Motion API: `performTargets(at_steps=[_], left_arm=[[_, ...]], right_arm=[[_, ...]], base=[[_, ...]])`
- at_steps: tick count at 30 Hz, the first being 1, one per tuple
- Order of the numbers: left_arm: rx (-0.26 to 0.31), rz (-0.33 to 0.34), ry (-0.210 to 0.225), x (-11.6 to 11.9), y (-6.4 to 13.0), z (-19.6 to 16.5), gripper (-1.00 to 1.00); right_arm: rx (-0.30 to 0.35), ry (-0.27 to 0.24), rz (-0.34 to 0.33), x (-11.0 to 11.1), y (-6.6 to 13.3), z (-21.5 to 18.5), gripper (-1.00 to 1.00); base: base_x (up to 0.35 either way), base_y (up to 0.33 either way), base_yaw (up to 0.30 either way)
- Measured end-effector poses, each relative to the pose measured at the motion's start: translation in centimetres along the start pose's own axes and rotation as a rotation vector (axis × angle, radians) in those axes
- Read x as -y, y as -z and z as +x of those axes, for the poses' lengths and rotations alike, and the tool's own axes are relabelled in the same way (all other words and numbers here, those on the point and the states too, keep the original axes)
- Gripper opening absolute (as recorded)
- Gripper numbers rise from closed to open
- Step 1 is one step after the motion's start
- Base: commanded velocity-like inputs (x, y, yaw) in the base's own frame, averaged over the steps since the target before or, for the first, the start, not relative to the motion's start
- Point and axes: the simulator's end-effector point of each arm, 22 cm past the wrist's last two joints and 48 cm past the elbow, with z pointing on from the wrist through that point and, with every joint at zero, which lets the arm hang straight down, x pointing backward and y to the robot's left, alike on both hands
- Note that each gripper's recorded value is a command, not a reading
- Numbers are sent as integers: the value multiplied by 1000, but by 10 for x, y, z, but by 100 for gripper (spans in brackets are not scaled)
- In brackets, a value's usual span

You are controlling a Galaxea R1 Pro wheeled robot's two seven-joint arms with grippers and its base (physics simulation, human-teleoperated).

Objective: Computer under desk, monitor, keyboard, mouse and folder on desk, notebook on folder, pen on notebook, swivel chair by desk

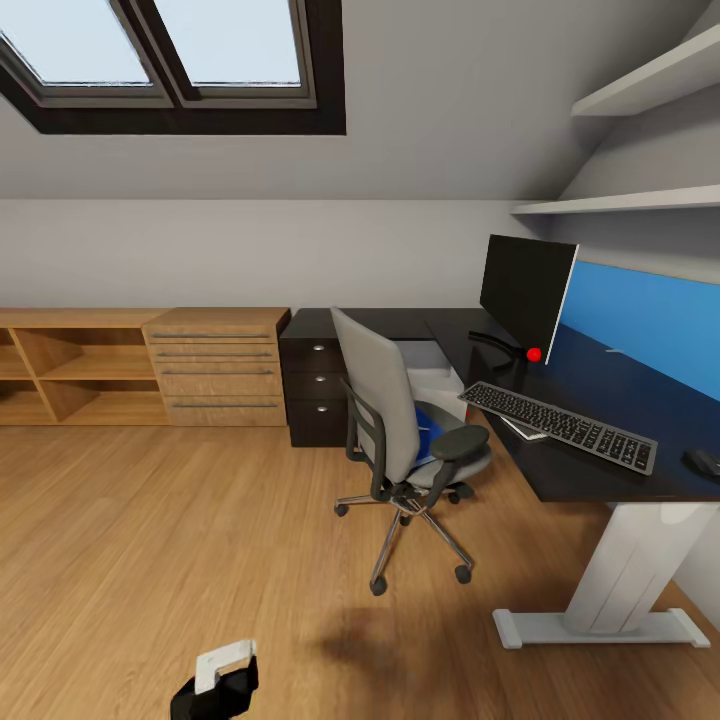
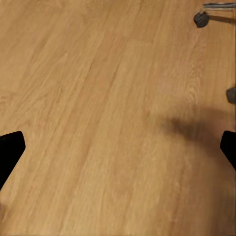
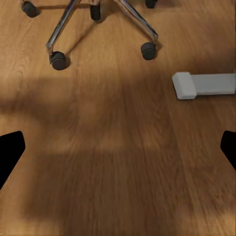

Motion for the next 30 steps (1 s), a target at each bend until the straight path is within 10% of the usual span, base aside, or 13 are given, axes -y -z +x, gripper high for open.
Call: performTargets(at_steps=[10,22,30], left_arm=[[25,80,-14,31,24,-60,100],[8,167,-7,74,58,-93,100],[8,178,-4,78,63,-99,100]], right_arm=[[175,-84,76,12,-70,-124,100],[113,-150,140,44,-157,-252,100],[102,-178,154,56,-178,-312,100]], base=[[0,0,0],[0,0,0],[0,0,0]])
